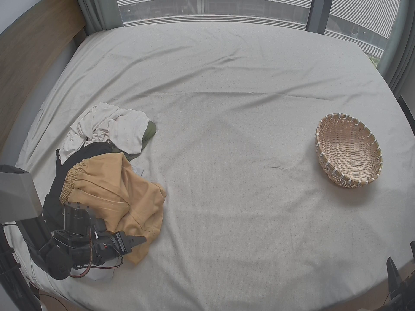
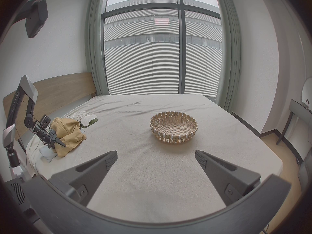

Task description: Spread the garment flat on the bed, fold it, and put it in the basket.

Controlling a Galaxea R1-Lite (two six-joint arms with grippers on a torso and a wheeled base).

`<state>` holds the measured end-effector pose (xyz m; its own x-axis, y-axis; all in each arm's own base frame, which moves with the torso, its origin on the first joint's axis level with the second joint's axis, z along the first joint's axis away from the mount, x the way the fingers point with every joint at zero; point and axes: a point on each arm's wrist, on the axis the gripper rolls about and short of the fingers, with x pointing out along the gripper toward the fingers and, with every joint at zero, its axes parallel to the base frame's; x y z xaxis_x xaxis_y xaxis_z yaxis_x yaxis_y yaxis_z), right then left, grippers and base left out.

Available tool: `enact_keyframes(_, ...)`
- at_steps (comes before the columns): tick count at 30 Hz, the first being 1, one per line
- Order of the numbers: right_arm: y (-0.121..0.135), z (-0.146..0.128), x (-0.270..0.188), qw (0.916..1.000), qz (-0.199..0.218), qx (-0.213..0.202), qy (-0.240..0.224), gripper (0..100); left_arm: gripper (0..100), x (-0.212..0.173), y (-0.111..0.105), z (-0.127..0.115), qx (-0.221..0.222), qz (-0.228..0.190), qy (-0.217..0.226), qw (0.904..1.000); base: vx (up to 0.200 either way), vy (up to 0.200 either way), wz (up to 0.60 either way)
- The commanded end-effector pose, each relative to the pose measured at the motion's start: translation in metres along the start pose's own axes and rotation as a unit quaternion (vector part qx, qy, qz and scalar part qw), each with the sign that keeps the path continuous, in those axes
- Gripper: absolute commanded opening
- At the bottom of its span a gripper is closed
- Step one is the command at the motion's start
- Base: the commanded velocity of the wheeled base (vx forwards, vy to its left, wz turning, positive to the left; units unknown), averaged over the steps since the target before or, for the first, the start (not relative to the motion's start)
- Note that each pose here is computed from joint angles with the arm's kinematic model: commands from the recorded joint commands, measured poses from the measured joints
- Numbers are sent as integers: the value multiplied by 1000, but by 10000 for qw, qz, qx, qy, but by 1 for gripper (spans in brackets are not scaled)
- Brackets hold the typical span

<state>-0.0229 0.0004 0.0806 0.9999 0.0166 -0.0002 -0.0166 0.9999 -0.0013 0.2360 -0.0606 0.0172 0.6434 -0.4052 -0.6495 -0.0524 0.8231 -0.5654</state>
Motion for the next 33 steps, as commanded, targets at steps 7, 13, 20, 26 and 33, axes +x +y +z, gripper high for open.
enact_keyframes(7,0,-5,0,10000,1,-1,30,100,0,2,-10,14,-24,-189,-368,9991,0,0,0)
enact_keyframes(13,0,-5,0,10000,1,-1,30,100,0,4,-19,26,-191,-412,-903,9949,0,0,0)
enact_keyframes(20,0,-5,0,10000,1,-1,30,100,0,13,-14,17,-191,-251,-735,9968,0,0,0)
enact_keyframes(26,0,-5,0,10000,1,-1,30,100,0,18,-6,10,-30,-87,-554,9984,0,0,0)
enact_keyframes(33,0,-5,0,10000,1,-1,30,100,100,13,-3,2,-32,113,-552,9984,0,0,0)
